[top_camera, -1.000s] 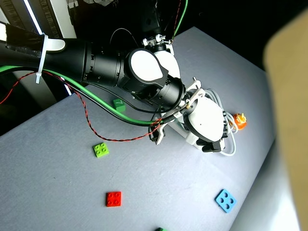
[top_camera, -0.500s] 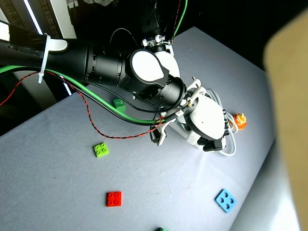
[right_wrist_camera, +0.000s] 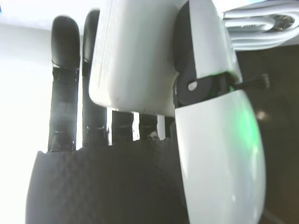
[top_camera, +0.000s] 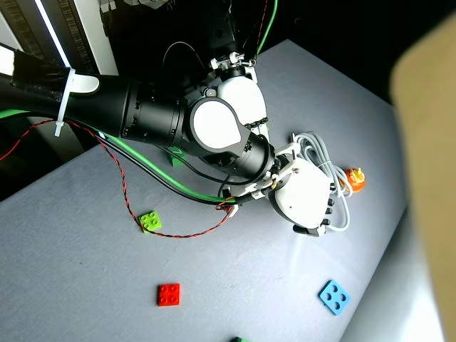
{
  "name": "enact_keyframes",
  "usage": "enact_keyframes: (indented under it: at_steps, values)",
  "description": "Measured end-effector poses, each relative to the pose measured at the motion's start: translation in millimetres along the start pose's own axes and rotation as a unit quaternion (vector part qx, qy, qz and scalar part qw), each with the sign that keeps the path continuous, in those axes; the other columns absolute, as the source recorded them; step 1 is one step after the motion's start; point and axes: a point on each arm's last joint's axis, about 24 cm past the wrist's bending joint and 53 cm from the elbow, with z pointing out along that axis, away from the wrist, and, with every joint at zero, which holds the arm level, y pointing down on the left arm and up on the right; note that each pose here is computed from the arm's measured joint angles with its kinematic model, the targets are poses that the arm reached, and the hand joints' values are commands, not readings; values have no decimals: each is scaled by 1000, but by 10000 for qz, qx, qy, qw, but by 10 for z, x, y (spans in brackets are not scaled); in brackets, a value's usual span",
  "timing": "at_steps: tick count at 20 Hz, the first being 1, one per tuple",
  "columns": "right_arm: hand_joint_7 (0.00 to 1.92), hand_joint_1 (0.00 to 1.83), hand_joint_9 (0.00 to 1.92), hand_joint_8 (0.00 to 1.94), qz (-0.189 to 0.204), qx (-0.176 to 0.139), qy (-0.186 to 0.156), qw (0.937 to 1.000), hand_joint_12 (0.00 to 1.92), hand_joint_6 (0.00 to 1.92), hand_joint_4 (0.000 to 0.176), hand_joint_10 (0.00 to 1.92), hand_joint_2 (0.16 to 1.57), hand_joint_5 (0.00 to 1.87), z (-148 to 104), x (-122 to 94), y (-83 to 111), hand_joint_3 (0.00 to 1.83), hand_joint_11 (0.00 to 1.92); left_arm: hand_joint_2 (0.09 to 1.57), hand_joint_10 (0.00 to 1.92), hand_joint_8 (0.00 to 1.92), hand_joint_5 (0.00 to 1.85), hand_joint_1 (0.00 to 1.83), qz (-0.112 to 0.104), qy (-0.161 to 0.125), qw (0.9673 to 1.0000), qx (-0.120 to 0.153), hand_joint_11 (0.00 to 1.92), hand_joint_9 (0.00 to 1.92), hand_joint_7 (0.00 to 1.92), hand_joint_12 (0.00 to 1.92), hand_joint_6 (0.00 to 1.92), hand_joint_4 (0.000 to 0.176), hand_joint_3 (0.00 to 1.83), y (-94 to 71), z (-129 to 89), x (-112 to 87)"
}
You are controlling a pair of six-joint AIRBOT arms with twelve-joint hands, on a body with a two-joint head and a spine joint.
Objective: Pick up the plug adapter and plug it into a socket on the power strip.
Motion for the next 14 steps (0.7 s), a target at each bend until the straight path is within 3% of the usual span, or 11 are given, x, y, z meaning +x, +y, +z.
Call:
enact_keyframes:
  at_steps: [5,8,14]
  values:
    - [1061,1376,892,905,-143,11,7,9999,1316,1039,0,1151,1106,913,16,33,35,1,562,1228,15,12,51,0,-2,2,10000,1,35,75,88,18,10,0,0,0,0,1]
    - [1049,1374,868,931,-456,21,-7,9990,1315,1066,0,1183,1115,891,27,48,121,1,556,1231,6,2,40,0,-4,0,10000,0,17,59,71,13,3,0,0,0,0,0]
    - [1071,1377,899,886,-399,93,5,9992,1304,1048,0,1145,1106,900,29,61,101,0,579,1231,2,3,25,0,0,3,10000,2,4,45,53,9,2,0,0,-1,0,1]
